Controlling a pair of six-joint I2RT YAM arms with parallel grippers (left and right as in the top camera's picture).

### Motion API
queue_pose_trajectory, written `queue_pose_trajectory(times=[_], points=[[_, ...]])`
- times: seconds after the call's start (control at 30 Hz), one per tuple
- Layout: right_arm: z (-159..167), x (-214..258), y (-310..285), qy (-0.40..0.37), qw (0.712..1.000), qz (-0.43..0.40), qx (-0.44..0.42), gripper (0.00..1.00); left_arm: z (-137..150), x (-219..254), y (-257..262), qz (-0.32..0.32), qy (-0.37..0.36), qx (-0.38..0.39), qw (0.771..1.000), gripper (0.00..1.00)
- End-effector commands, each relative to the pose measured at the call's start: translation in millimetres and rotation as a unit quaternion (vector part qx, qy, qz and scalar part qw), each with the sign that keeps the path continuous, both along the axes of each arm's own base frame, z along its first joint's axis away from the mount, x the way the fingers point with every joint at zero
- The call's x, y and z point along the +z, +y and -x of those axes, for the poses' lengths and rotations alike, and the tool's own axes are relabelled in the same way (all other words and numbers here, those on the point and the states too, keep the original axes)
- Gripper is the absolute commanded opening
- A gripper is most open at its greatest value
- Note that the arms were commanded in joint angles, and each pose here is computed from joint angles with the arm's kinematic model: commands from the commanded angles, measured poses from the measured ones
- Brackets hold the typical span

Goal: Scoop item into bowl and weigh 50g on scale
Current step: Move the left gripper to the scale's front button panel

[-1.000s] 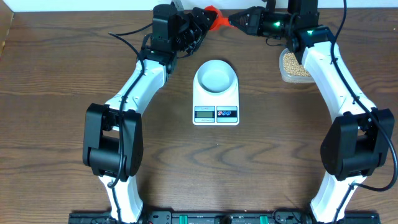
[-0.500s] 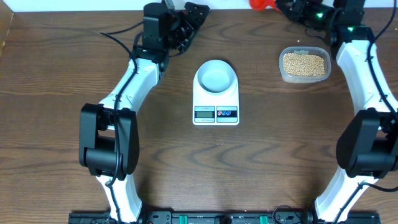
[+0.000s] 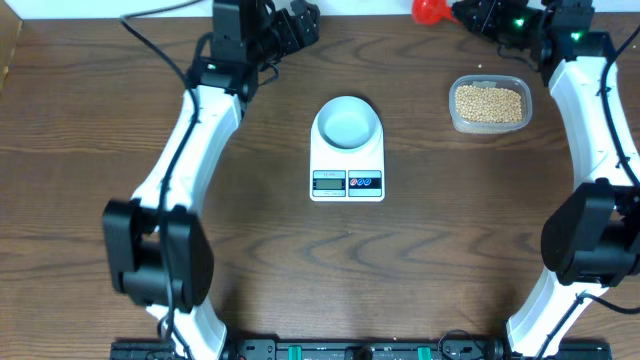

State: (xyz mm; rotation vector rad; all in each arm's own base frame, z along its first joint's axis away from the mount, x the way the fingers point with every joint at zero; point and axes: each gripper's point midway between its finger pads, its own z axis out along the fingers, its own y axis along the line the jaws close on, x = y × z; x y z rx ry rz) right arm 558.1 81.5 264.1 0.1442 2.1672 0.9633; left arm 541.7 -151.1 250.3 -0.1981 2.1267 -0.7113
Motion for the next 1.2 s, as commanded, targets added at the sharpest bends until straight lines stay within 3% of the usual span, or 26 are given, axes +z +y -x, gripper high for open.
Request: queue_pose_trajectory(times=[0.0,0.13,0.3,0.43,0.53,0.7,1.17], points=[[-13,17,-23,-0.044,0.995,0.078,-0.039,0.01,27,10,-13,-0.069,-0.001,-0.045,0.997,0.98],[-18,14,-41,-0.041,0.991,0.1,-0.076,0.01,71,-17,-54,-0.127,0.052,-0.119,0.983,0.98],[-20,10,-67,-0.033,0.986,0.116,-0.113,0.01,120,-50,-79,-0.199,0.124,-0.144,0.961,0.98],[-20,9,-87,-0.03,0.984,0.123,-0.128,0.01,150,-65,-86,-0.172,0.204,-0.116,0.957,0.98],[-19,7,-93,-0.028,0.983,0.128,-0.129,0.01,167,-72,-103,-0.173,0.22,-0.126,0.952,0.98],[-13,-1,-92,-0.014,0.983,0.14,-0.119,0.01,178,-89,-107,-0.234,0.216,-0.116,0.941,0.98],[-9,-6,-100,-0.008,0.982,0.151,-0.114,0.01,205,-148,-152,-0.29,0.235,-0.203,0.905,0.98]])
